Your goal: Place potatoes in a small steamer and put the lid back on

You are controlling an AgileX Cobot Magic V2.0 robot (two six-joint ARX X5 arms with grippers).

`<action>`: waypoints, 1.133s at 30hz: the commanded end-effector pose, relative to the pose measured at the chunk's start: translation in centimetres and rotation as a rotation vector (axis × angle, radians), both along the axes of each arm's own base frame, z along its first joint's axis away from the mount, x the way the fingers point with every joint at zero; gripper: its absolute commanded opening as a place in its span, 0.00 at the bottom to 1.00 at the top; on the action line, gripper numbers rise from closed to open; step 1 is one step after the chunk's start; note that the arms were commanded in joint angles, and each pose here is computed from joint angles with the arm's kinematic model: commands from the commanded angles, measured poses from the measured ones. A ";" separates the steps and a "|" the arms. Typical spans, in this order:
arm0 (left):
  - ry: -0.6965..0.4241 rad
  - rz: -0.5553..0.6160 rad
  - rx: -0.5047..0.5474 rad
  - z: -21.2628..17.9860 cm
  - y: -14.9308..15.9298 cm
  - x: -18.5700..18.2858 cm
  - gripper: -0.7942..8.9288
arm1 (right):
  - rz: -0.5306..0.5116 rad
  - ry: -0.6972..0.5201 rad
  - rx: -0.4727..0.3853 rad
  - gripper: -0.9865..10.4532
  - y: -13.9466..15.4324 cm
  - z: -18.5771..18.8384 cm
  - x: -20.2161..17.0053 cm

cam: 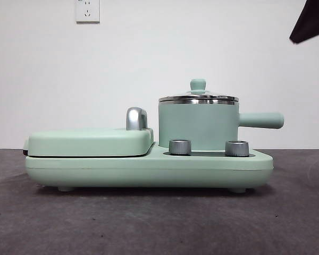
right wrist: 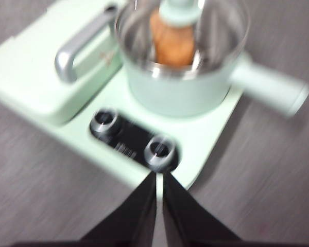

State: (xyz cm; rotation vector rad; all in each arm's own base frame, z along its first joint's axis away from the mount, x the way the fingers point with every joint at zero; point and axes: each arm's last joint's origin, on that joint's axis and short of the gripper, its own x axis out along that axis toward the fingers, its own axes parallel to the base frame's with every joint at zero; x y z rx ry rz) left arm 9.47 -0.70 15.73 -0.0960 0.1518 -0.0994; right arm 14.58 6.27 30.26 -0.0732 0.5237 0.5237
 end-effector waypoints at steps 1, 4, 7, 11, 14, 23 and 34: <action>0.002 0.004 0.006 -0.5 0.0 0.1 0.09 | -0.035 -0.156 -0.017 0.10 -1.3 -1.2 -0.3; 0.002 0.004 0.006 -0.5 0.0 0.1 0.09 | -0.138 -0.283 0.014 0.10 -3.1 -4.1 -1.5; 0.002 0.004 0.006 -0.5 0.0 0.1 0.09 | -0.232 -0.378 -0.012 0.10 -4.6 -7.1 -2.8; 0.002 0.004 0.006 -0.5 0.0 0.1 0.09 | -0.309 -0.416 -0.022 0.10 -5.6 -10.1 -4.0; 0.001 0.004 0.006 -0.5 0.0 0.1 0.09 | -0.328 -0.427 -0.029 0.10 -5.7 -11.9 -4.4; 0.002 0.003 0.006 -0.5 0.0 0.1 0.09 | -0.392 -0.424 -0.022 0.10 -5.9 -14.8 -5.0; 0.001 0.003 0.006 -0.5 0.0 0.1 0.09 | -0.391 -0.460 -0.011 0.10 -5.9 -14.5 -4.9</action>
